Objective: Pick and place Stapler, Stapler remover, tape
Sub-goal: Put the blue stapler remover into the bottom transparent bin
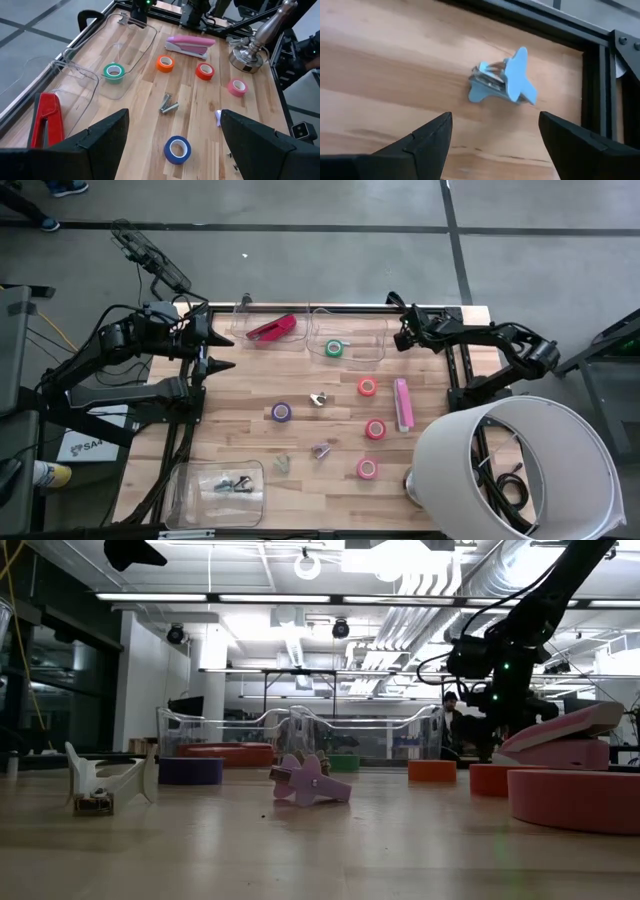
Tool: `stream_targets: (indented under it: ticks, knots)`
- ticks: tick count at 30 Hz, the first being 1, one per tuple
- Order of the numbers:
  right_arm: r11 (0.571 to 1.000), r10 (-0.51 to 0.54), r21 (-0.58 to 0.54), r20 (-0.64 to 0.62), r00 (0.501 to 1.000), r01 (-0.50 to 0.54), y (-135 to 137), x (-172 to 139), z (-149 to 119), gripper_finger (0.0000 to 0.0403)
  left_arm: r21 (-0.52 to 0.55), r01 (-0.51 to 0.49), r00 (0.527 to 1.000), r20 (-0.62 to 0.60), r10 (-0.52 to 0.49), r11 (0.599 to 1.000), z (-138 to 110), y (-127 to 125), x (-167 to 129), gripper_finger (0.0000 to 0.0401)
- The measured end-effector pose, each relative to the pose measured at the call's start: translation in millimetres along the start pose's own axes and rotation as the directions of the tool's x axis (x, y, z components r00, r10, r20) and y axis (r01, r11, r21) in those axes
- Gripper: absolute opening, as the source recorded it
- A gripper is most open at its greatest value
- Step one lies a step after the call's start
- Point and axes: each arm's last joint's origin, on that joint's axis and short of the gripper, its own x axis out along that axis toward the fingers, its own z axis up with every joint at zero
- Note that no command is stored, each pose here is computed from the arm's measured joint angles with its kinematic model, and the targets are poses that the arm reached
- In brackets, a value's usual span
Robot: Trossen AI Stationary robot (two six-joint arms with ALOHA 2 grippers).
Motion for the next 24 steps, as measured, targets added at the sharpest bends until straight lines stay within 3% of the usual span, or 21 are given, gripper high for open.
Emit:
stream_targets:
  ticks: [8,13,19,24]
  knots:
    - [0.994,0.007,0.104,0.048,0.999,-0.012,0.6,0.1,5.8,0.0288,0.003,0.001,1.000,0.012,-0.001,1.000,1.3,-0.1,-0.1,0.0310]
    - [0.994,0.014,0.106,0.045,0.999,-0.019,0.6,0.2,5.8,0.0288,0.003,0.001,1.000,0.010,-0.001,1.000,1.4,0.0,0.5,0.0310]
    - [0.997,0.062,0.034,0.003,0.998,-0.063,1.6,0.2,3.0,0.0288,0.001,0.001,1.000,0.003,-0.001,1.000,1.8,0.4,2.2,0.0310]
    - [0.984,0.172,-0.033,-0.047,0.984,-0.174,6.1,-1.2,0.4,0.0288,0.003,0.001,1.000,0.011,-0.001,1.000,3.5,0.7,3.7,0.0310]
